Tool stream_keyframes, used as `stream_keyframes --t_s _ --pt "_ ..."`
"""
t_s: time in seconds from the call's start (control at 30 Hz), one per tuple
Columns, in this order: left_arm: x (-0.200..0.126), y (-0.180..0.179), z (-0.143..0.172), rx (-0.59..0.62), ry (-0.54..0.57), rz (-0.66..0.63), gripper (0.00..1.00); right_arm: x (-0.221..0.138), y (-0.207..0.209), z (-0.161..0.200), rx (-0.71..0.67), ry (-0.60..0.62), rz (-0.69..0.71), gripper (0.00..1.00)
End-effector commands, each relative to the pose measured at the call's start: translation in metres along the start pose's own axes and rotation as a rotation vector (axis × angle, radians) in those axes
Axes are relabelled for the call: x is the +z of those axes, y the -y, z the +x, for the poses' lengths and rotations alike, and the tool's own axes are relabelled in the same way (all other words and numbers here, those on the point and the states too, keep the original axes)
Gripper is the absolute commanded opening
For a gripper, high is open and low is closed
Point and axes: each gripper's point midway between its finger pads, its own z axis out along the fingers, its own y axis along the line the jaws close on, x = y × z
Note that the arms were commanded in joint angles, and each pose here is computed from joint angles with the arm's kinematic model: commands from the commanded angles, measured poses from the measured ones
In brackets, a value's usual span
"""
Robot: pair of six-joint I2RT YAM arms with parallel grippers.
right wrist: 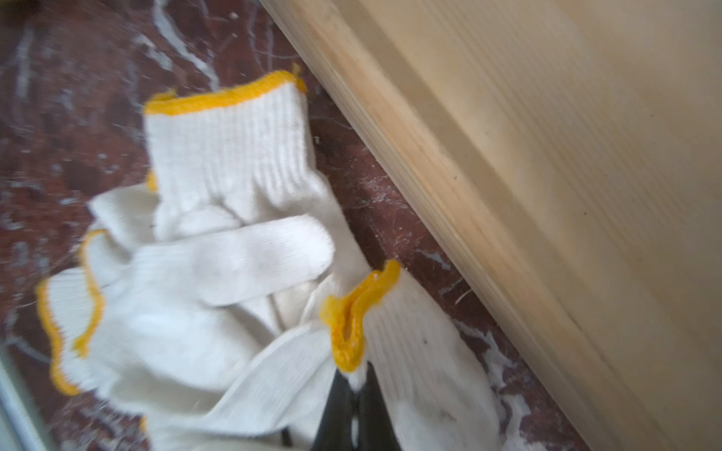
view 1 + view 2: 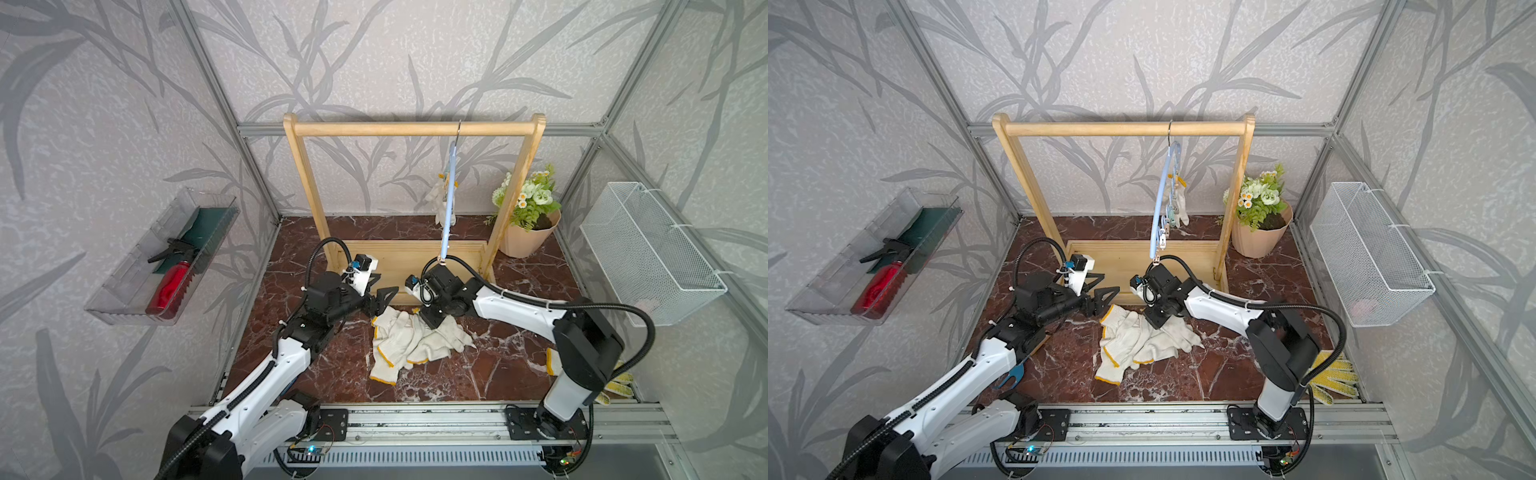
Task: Clip the gloves onto a hanger to dry
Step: Pick up the glove from the center of the board.
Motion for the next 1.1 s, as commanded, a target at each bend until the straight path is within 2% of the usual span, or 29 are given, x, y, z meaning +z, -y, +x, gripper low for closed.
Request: stream_keyframes --t_s 0.0,0.2,0.33,0.57,0.73,0.93,1.07 --pt "-0.004 0.022 -0.008 0.047 0.037 0.125 0.72 -0.046 -0.038 -0.007 0.012 0.083 -0.167 0.00" --pt "-0.012 0.058 -0.016 0.074 0.079 0.343 0.72 -0.120 -0.088 -0.014 -0.053 0.268 -0.387 0.00" --pt "-0.024 0.083 -0.027 0.093 0.129 0.486 0.72 -0.157 -0.102 -0.019 -0.095 0.343 -0.429 0.00" --pt "-0.037 0.111 -0.025 0.125 0.131 0.607 0.72 -0.175 -0.104 -0.036 -0.122 0.395 -0.423 0.00" --pt "-0.041 0.121 -0.024 0.139 0.133 0.640 0.70 -0.180 -0.099 -0.048 -0.124 0.435 -0.401 0.00" --pt "-0.035 0.123 -0.018 0.138 0.109 0.652 0.70 -0.201 -0.102 -0.063 -0.126 0.522 -0.446 0.00" --pt "-0.029 0.122 -0.020 0.147 0.106 0.648 0.64 -0.208 -0.104 -0.066 -0.133 0.545 -0.464 0.00"
